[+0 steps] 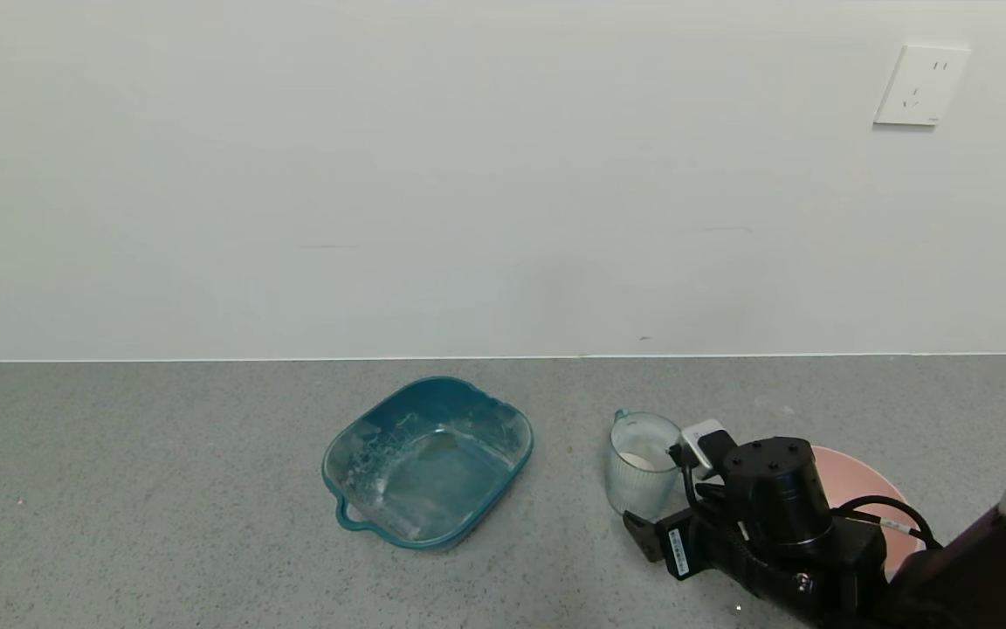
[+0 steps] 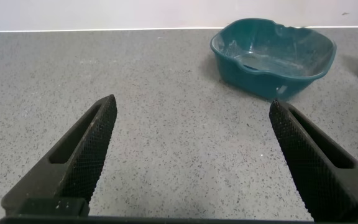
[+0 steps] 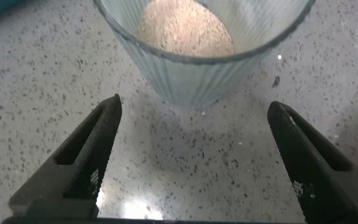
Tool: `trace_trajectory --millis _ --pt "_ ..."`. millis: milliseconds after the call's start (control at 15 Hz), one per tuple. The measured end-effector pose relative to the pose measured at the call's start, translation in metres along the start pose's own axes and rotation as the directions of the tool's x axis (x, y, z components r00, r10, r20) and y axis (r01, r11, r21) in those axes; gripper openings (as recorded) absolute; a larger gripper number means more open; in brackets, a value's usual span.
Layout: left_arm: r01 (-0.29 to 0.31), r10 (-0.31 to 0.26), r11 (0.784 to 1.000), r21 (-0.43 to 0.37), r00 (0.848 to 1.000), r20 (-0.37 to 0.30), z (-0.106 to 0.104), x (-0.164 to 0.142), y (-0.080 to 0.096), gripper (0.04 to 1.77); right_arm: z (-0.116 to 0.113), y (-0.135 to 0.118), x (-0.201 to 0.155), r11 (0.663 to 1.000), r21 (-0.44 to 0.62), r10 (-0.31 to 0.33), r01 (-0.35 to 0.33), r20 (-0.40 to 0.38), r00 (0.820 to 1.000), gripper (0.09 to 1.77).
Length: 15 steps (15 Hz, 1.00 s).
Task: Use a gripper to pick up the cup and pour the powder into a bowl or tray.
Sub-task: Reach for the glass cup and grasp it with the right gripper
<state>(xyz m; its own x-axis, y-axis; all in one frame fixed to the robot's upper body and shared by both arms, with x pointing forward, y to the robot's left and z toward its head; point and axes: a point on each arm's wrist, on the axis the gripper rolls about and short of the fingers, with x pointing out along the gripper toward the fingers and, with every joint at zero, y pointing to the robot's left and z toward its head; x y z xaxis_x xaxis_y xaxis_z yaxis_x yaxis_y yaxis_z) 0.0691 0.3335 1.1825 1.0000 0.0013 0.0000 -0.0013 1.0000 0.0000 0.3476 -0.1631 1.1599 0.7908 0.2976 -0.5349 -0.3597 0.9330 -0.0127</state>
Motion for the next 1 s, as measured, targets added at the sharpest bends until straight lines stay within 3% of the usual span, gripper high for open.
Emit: trace_trajectory --millis 600,1000 --pt "0.000 0.000 1.000 0.000 1.000 0.000 0.000 0.000 0.000 1.76 -0.009 0.009 0.010 0.999 0.036 -0.002 -0.003 0.111 0.994 1.71" --pt "0.000 0.000 1.000 0.000 1.000 0.000 0.000 0.000 0.000 1.76 -0.019 0.013 0.019 0.999 0.042 -0.024 0.018 0.143 0.989 1.71"
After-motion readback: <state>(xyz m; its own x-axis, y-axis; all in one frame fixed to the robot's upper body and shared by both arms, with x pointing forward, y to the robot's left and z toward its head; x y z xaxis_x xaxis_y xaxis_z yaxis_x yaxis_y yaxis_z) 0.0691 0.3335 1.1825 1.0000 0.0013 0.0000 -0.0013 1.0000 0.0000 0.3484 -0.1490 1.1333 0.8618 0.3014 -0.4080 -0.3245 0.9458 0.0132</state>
